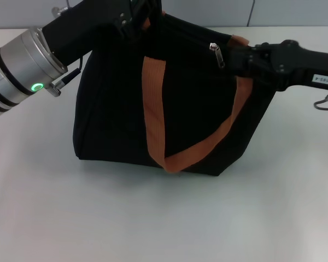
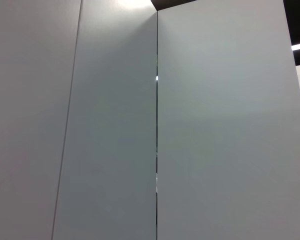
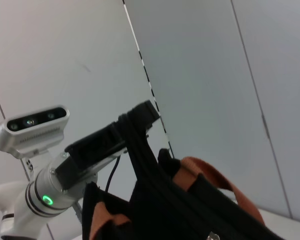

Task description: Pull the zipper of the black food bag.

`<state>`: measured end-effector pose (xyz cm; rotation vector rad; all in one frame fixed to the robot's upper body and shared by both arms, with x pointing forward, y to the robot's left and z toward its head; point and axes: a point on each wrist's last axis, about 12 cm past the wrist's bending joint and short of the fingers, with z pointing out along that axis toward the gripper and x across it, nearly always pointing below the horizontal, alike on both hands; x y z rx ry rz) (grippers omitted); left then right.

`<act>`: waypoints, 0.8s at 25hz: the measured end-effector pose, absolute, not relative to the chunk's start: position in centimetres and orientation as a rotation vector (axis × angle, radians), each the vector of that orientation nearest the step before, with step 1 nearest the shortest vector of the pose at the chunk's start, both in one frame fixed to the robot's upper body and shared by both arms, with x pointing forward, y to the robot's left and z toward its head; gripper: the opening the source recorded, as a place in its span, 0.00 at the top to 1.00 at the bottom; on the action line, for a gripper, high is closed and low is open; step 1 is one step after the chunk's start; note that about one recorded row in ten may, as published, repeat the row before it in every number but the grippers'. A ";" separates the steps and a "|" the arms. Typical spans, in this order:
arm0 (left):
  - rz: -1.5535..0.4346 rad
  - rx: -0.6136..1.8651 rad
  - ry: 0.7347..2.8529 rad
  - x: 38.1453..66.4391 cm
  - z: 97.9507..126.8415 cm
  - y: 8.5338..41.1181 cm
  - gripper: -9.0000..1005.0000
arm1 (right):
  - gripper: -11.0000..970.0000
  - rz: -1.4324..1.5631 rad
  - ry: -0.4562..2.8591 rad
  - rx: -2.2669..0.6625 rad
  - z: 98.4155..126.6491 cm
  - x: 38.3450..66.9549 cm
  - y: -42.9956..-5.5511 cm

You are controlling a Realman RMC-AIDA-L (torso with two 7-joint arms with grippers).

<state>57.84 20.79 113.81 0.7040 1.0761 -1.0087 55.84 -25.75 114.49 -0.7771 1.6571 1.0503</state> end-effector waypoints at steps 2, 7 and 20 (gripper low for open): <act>-1.011 0.705 1.076 57.8 113.8 20.7 0.96 | 0.89 1.057 1.658 -0.781 114.4 56.0 -25.5; -1.017 0.706 1.075 57.8 113.8 20.6 0.96 | 0.82 1.086 1.662 -0.808 114.0 56.7 -24.2; -1.025 0.705 1.066 57.6 113.8 20.7 0.96 | 0.96 1.045 1.655 -0.812 113.8 56.0 -25.1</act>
